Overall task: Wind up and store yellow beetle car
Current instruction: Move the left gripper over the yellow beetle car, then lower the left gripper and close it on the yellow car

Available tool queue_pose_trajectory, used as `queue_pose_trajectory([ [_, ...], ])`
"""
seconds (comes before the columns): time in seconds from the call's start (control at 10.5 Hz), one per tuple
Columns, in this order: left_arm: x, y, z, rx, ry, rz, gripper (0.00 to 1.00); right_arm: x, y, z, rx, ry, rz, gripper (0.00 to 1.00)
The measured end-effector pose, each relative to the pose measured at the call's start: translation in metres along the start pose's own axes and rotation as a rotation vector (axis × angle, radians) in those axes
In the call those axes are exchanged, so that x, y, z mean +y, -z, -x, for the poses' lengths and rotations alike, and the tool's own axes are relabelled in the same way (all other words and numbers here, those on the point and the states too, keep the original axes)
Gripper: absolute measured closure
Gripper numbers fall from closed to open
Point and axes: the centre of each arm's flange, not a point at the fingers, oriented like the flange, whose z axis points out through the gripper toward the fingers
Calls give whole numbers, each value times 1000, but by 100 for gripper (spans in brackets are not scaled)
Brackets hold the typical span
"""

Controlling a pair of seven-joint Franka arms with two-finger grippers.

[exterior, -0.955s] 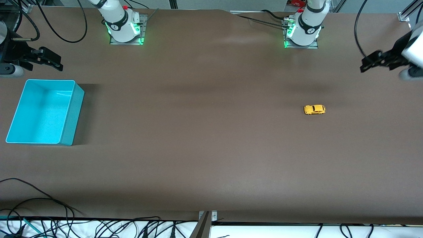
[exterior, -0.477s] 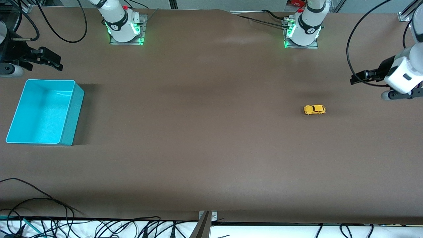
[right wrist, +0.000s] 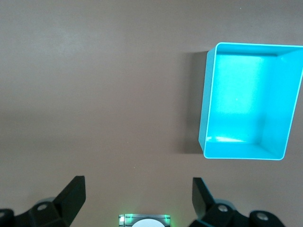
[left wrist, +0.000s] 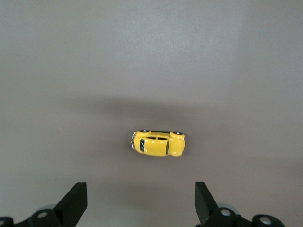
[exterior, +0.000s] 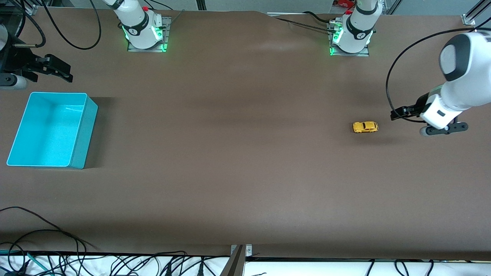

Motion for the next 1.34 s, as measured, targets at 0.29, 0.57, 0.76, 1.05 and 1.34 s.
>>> queue_pose_trajectory([
  [0.29,1,-35,0,43,-3,5,3,0,0,0,0,0,0,0],
  [0.57,7,-80,-2,64,-145,6,5,0,0,0,0,0,0,0],
  [0.76,7,-90,0,56,-370,1,5,0,0,0,0,0,0,0],
  [1.05,8,-96,3,49,-806,-9,0,0,0,0,0,0,0,0],
  [1.34,11,-129,19,51,-1235,-21,0,0,0,0,0,0,0,0],
])
